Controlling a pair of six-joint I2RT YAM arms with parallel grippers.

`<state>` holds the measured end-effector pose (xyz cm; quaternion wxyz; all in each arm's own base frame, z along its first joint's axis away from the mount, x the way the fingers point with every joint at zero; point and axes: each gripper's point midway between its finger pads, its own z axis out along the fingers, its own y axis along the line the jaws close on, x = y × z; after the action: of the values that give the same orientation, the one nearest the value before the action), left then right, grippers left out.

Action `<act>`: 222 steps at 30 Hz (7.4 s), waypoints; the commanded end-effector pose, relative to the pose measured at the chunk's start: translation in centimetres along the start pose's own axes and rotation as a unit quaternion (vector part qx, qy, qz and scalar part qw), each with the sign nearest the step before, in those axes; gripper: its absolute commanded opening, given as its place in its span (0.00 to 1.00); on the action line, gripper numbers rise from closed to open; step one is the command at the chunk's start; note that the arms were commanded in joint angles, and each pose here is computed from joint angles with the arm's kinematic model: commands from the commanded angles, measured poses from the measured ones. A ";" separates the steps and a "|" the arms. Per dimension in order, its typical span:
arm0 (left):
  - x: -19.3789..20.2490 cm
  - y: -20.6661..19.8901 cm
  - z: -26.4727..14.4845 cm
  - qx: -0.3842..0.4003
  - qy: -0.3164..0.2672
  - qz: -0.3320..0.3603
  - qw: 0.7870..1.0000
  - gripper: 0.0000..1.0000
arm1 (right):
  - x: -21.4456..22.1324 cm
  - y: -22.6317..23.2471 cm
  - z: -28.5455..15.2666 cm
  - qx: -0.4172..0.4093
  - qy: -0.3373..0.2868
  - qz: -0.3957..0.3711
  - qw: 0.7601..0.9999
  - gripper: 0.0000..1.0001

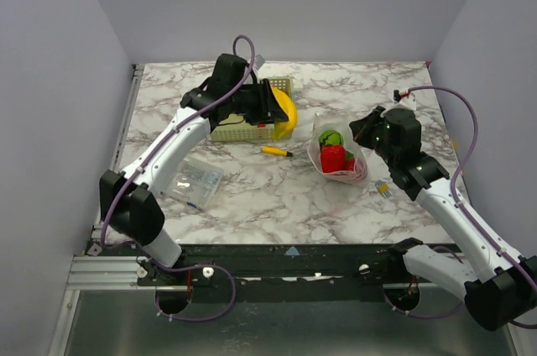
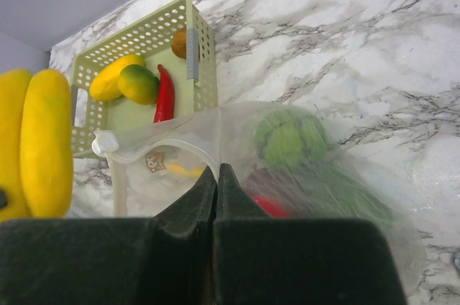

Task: Place the food in the zip-top bag and seal the zipper
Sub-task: Place the fake fruit in the zipper food storage bag, then pick up the fake fruit from the bin, then place the fake fruit in the zipper food storage bag.

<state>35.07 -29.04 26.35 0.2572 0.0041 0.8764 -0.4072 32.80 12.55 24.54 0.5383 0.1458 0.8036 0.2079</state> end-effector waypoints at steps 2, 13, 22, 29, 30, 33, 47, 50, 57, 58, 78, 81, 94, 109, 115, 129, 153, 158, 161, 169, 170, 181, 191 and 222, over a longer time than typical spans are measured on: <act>7.2 -5.8 -5.0 0.113 0.096 0.073 0.986 0.01 | -1.8 -0.2 0.0 0.017 -0.035 -0.013 0.999 0.01; 18.3 -11.6 -11.1 0.236 0.274 0.039 0.932 0.04 | -1.3 2.0 0.9 -0.051 -0.030 -0.052 0.997 0.01; 17.1 -14.7 -8.8 0.253 0.297 -0.028 0.920 0.04 | -1.6 2.7 -0.3 -0.089 -0.050 -0.077 0.992 0.01; 15.7 -15.0 -4.9 0.227 0.315 -0.062 0.920 0.04 | -1.8 3.0 -1.5 -0.107 -0.061 -0.078 0.989 0.01; 15.3 -15.0 -4.4 0.223 0.311 -0.063 0.922 0.04 | -1.9 2.9 -1.7 -0.106 -0.063 -0.077 0.989 0.01; 14.5 -15.2 -3.2 0.220 0.308 -0.077 0.923 0.04 | -1.9 2.9 -2.0 -0.108 -0.064 -0.079 0.989 0.01; 11.7 -10.7 4.1 0.123 0.220 -0.172 0.952 0.06 | -1.6 3.2 -2.0 -0.112 -0.054 -0.056 0.991 0.01; 10.8 -10.8 5.3 0.120 0.200 -0.185 0.955 0.07 | -1.5 3.4 -2.0 -0.116 -0.049 -0.053 0.991 0.01; 9.7 -9.8 7.9 0.089 0.179 -0.211 0.957 0.12 | -2.2 3.6 -1.8 -0.103 -0.044 -0.038 0.993 0.01; 9.6 -9.7 8.2 0.084 0.175 -0.219 0.956 0.14 | -2.3 3.6 -1.8 -0.100 -0.044 -0.036 0.993 0.01; 9.1 -12.4 6.8 0.150 0.175 -0.183 0.956 0.64 | -1.5 2.3 -0.5 -0.062 -0.034 -0.022 0.997 0.01; 9.1 -12.7 6.2 0.156 0.171 -0.164 0.959 0.64 | -1.7 2.3 -0.5 -0.060 -0.037 -0.021 0.997 0.01; 8.1 -9.0 -1.6 0.110 0.007 0.084 0.990 0.68 | -2.2 1.7 -0.9 -0.045 -0.049 -0.021 0.998 0.01; -0.1 3.8 -6.2 -0.054 -0.228 0.039 0.971 0.98 | -2.0 1.3 -1.5 -0.044 -0.051 -0.019 0.998 0.01; -3.2 9.0 -2.7 -0.178 -0.149 0.028 0.972 0.93 | -2.3 1.3 -1.6 -0.042 -0.055 -0.023 0.997 0.01; -6.7 16.3 5.7 -0.279 -0.074 -0.162 0.944 0.87 | -2.1 1.4 -1.3 -0.043 -0.047 -0.029 0.998 0.01; -9.9 21.7 11.2 -0.240 -0.093 -0.274 0.927 0.76 | -0.8 1.0 0.6 -0.029 -0.022 -0.045 0.998 0.01; -9.8 22.7 11.0 -0.260 -0.102 -0.274 0.920 0.72 | -0.7 0.9 0.8 -0.025 -0.020 -0.045 0.998 0.01; -9.4 23.2 11.1 -0.266 -0.102 -0.275 0.918 0.70 | -0.7 0.9 0.8 -0.025 -0.020 -0.045 0.998 0.01; -8.9 23.9 11.9 -0.271 -0.093 -0.271 0.919 0.64 | -0.6 0.9 0.6 -0.027 -0.020 -0.041 0.999 0.01; -8.9 23.9 11.9 -0.269 -0.094 -0.270 0.920 0.62 | -0.7 0.9 0.6 -0.027 -0.021 -0.040 0.999 0.01; -10.1 21.8 10.9 -0.240 -0.102 -0.237 0.936 0.22 | -0.6 1.1 0.6 -0.031 -0.017 -0.033 0.999 0.01; -11.4 14.5 4.9 -0.172 -0.135 -0.168 0.961 0.07 | -1.1 3.4 0.7 -0.074 -0.014 -0.001 0.997 0.01; 8.5 -8.8 -3.1 0.171 -0.047 0.202 0.963 0.01 | -0.8 4.6 -0.7 -0.110 -0.008 0.058 0.992 0.01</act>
<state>24.66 -32.58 32.57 0.3778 0.1731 0.7475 -0.5182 32.77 15.58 26.23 0.5320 0.1372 0.7791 0.3020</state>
